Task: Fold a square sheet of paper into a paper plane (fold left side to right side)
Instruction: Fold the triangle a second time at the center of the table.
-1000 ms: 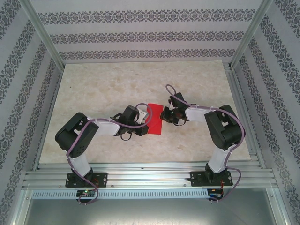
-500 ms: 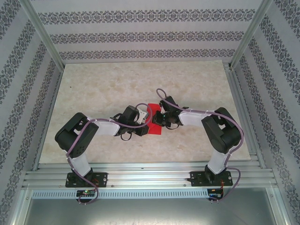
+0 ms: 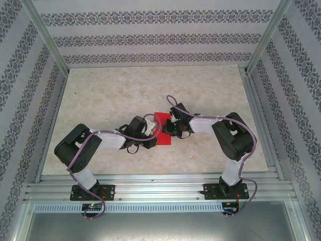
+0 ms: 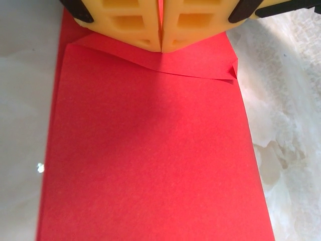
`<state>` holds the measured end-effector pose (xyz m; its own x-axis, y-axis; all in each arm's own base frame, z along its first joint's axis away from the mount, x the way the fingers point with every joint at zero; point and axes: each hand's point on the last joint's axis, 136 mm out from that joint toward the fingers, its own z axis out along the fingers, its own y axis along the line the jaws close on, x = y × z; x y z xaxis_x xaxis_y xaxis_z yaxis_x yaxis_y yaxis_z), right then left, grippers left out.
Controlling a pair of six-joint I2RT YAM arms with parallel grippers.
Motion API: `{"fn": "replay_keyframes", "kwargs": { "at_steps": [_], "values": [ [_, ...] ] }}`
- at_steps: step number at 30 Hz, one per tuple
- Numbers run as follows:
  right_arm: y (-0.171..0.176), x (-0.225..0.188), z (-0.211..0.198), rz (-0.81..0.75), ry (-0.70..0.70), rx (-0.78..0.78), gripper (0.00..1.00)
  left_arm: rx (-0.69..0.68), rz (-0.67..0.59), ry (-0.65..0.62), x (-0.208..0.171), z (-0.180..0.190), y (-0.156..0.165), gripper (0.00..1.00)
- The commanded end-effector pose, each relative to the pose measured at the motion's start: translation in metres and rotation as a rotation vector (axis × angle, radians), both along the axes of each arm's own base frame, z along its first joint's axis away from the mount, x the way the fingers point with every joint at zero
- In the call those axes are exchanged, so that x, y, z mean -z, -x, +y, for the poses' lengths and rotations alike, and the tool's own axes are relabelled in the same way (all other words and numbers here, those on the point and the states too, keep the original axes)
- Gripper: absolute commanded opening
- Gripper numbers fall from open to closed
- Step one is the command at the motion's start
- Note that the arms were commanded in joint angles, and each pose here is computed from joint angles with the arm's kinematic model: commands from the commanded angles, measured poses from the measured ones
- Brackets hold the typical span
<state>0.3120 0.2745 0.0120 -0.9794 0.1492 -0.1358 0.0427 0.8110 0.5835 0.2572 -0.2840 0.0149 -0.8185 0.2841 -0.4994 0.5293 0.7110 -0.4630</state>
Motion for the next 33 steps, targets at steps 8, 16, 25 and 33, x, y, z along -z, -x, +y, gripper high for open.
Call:
{"fn": "replay_keyframes", "kwargs": {
  "at_steps": [8, 16, 25, 33],
  "values": [
    [-0.003, 0.027, -0.026, 0.029, 0.121, 0.044, 0.1, -0.107, 0.325, -0.227, 0.061, 0.068, 0.084, 0.12],
    [-0.001, 0.034, -0.03, 0.05, 0.155, 0.04, 0.1, -0.117, 0.335, -0.228, 0.057, 0.069, 0.085, 0.16],
    [-0.001, 0.035, -0.032, 0.052, 0.172, 0.036, 0.1, -0.162, 0.347, -0.241, 0.056, 0.077, 0.09, 0.14],
    [-0.005, 0.029, -0.029, 0.037, 0.163, 0.028, 0.1, -0.18, 0.341, -0.232, 0.046, 0.078, 0.092, 0.13]
  ]
}}
